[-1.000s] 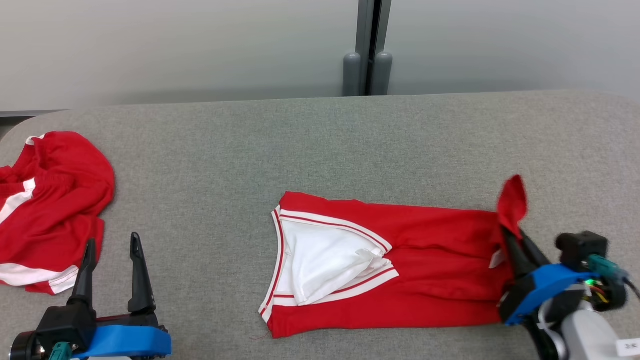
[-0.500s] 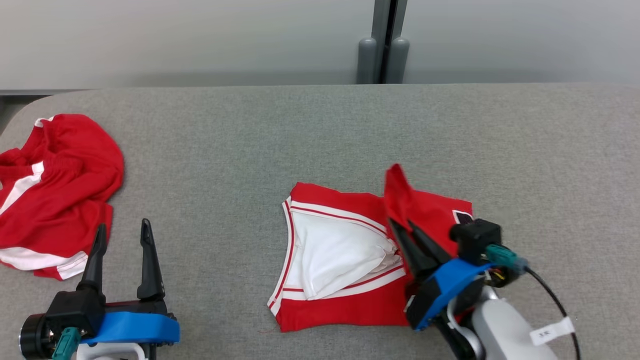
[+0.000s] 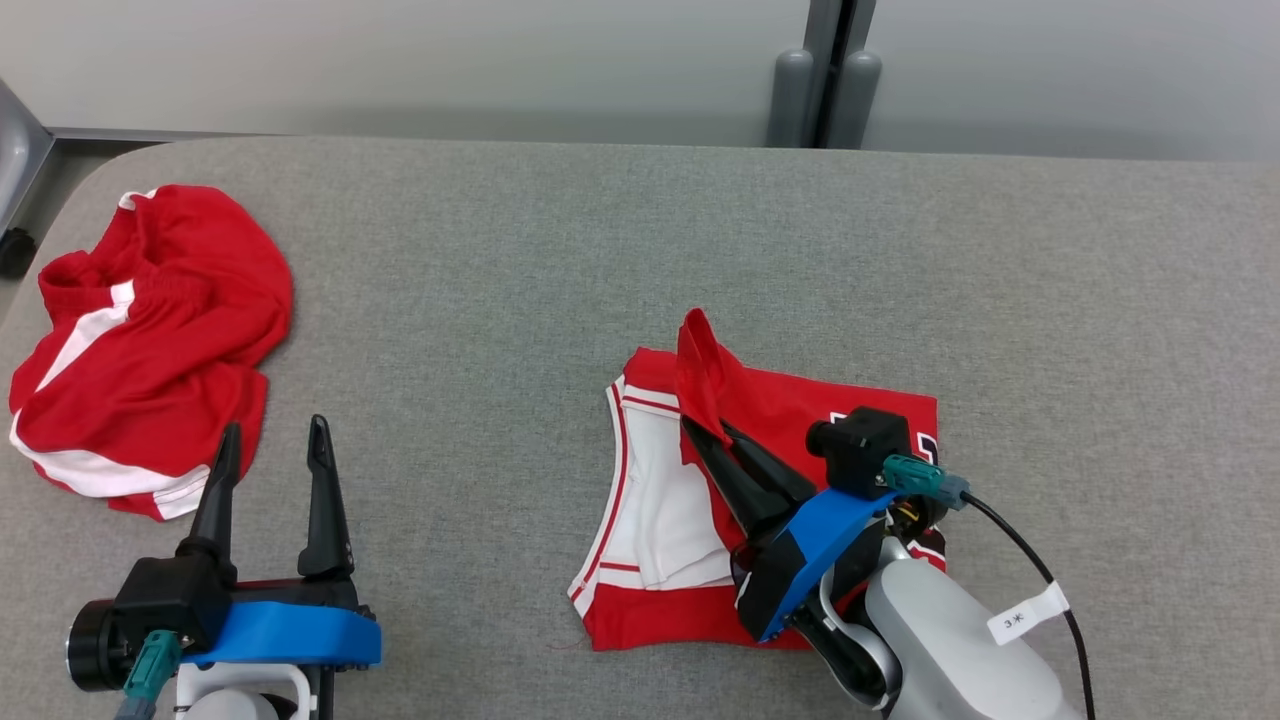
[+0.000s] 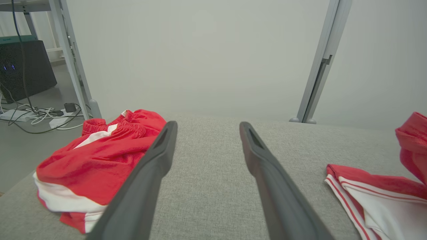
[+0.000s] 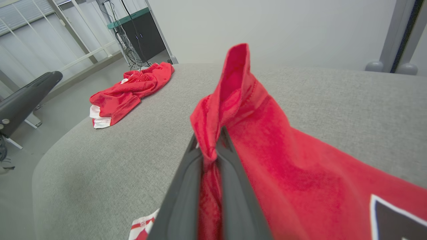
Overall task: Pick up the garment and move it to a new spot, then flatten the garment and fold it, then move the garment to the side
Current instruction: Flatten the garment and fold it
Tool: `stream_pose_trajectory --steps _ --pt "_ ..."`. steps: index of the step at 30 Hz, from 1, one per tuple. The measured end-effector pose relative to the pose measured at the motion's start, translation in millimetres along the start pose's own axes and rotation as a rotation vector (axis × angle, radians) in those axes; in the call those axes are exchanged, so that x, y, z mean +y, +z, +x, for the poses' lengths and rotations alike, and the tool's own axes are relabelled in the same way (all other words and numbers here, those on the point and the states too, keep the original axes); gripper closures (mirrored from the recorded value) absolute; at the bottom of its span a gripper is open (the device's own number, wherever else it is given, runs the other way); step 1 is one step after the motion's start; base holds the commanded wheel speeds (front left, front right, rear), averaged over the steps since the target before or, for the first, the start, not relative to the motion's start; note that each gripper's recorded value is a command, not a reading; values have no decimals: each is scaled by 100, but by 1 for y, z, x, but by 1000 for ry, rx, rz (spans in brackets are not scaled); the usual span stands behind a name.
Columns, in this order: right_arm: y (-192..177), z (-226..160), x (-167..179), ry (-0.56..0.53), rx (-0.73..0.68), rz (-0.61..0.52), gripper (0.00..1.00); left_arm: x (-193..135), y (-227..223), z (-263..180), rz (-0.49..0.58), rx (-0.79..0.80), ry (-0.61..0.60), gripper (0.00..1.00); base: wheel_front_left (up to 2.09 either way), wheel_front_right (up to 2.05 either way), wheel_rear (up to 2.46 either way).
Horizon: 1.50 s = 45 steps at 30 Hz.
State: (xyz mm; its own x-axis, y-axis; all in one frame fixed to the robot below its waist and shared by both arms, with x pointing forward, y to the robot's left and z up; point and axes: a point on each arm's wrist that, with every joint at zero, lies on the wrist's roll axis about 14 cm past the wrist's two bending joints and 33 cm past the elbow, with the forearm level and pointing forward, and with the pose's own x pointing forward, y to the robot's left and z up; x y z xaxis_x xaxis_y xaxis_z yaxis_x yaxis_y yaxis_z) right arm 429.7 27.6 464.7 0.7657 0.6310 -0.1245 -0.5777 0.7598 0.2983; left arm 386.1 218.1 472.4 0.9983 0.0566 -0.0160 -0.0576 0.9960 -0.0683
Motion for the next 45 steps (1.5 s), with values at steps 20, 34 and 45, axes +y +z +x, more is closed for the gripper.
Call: stream_pose_trajectory --steps 20,34,45 --pt "41 -31 -82 -225 -143 -98 0 -22 13 10 -21 -44 -58 0 0 0 0" --pt "52 -133 -123 -495 -273 -132 0 -41 15 6 -10 -50 -111 0 0 0 0" --pt "40 -165 -115 -556 -275 -143 0 -35 8 -12 4 -25 -81 0 0 0 0"
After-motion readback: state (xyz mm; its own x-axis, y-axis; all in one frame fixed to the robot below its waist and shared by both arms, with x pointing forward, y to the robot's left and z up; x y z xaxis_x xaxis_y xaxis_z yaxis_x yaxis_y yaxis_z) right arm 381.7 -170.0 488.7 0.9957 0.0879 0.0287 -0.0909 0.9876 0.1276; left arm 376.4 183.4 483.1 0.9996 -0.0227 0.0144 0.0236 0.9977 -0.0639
